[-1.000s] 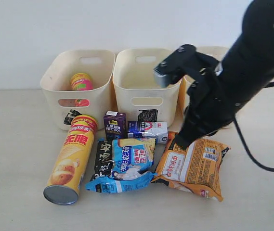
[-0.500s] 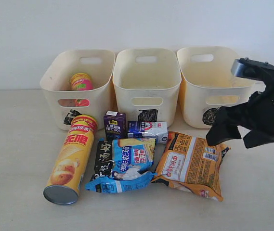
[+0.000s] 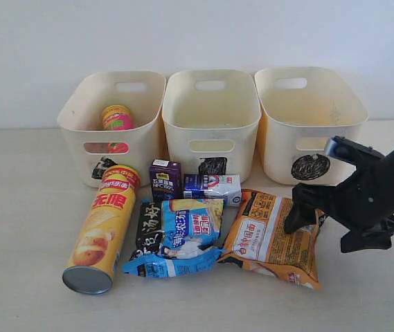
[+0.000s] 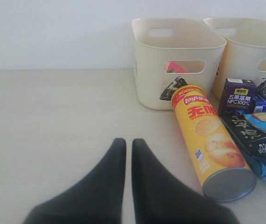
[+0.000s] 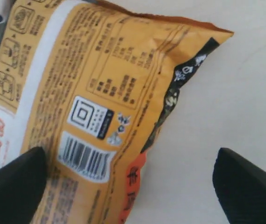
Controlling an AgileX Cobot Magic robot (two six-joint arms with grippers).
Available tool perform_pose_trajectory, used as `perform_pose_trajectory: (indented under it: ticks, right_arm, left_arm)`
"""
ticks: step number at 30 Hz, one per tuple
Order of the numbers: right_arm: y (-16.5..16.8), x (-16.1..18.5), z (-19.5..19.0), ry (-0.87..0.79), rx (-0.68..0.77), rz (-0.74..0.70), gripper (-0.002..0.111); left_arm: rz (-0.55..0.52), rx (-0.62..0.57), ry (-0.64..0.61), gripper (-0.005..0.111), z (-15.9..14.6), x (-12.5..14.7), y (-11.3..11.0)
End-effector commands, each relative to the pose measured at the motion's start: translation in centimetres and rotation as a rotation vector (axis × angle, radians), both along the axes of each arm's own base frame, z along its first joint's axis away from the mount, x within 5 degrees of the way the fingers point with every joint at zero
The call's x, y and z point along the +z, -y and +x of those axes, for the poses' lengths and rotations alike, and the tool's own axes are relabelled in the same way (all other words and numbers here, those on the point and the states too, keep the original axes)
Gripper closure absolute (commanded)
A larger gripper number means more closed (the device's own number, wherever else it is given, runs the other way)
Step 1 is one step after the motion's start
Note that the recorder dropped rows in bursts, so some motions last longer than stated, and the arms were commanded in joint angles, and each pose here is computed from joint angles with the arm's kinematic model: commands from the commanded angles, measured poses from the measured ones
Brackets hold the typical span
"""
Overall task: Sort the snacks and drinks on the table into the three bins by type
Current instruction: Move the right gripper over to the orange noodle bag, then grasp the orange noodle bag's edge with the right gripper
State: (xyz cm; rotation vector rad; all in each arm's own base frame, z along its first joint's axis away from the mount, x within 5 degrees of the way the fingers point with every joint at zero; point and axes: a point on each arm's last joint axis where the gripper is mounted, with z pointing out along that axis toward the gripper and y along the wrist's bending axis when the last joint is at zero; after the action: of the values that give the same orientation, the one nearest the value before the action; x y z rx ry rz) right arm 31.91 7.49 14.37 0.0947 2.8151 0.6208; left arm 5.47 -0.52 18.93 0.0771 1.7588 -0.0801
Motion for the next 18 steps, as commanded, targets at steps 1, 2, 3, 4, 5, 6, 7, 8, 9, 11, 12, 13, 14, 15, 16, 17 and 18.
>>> perform_pose_trajectory:
  ticks: [1, 2, 3, 4, 5, 6, 7, 8, 9, 11, 12, 13, 14, 15, 16, 17, 18]
  right_arm:
    - [-0.2, -1.2, 0.6, -0.006, 0.001, 0.043, 0.022]
    - [-0.4, -1.4, 0.7, -0.009, 0.009, 0.064, 0.022]
    - [-0.6, -1.5, 0.9, -0.010, 0.020, 0.088, 0.022]
    - [-0.8, -1.8, 1.1, -0.008, 0.020, 0.106, 0.022]
    - [-0.9, -2.0, 1.2, -0.005, 0.013, 0.120, 0.022]
    - [-0.9, -2.2, 1.3, -0.004, 0.009, 0.129, 0.022]
    - [-1.0, -2.6, 1.4, -0.006, 0.007, 0.138, 0.022]
    - [-1.1, -2.9, 1.4, -0.009, 0.005, 0.147, 0.022]
    - [-1.1, -3.2, 1.5, -0.011, 0.004, 0.158, 0.022]
    - [-1.4, -3.8, 1.5, -0.016, 0.024, 0.178, 0.022]
    - [-1.4, -4.1, 1.5, -0.020, 0.029, 0.184, 0.023]
    - [-1.4, -4.5, 1.5, -0.023, 0.038, 0.180, 0.026]
    - [-1.4, -4.8, 1.5, -0.028, 0.042, 0.177, 0.030]
    - [-1.4, -4.9, 1.5, -0.031, 0.045, 0.175, 0.036]
    - [-1.4, -5.3, 1.4, -0.040, 0.048, 0.172, 0.044]
    - [-1.4, -5.5, 1.4, -0.043, 0.061, 0.164, 0.054]
    - [-1.4, -5.6, 1.3, -0.041, 0.078, 0.162, 0.063]
  left_arm:
    - [-0.007, 0.002, 0.005, 0.103, 0.0, -0.1, 0.0]
    - [-0.007, 0.002, 0.005, 0.103, 0.0, -0.1, 0.0]
    - [-0.007, 0.002, 0.005, 0.103, 0.0, -0.1, 0.0]
    - [-0.007, 0.002, 0.005, 0.103, 0.0, -0.1, 0.0]
    - [-0.007, 0.002, 0.005, 0.103, 0.0, -0.1, 0.0]
    - [-0.007, 0.002, 0.005, 0.103, 0.0, -0.1, 0.0]
    - [-0.007, 0.002, 0.005, 0.103, 0.0, -0.1, 0.0]
    - [-0.007, 0.002, 0.005, 0.103, 0.0, -0.1, 0.0]
    - [-0.007, 0.002, 0.005, 0.103, 0.0, -0.1, 0.0]
    - [-0.007, 0.002, 0.005, 0.103, 0.0, -0.1, 0.0]
    - [-0.007, 0.002, 0.005, 0.103, 0.0, -0.1, 0.0]
    - [-0.007, 0.002, 0.005, 0.103, 0.0, -0.1, 0.0]
    - [-0.007, 0.002, 0.005, 0.103, 0.0, -0.1, 0.0]
    - [-0.007, 0.002, 0.005, 0.103, 0.0, -0.1, 0.0]
    - [-0.007, 0.002, 0.005, 0.103, 0.0, -0.1, 0.0]
    - [-0.007, 0.002, 0.005, 0.103, 0.0, -0.1, 0.0]
    - [-0.007, 0.002, 0.005, 0.103, 0.0, -0.1, 0.0]
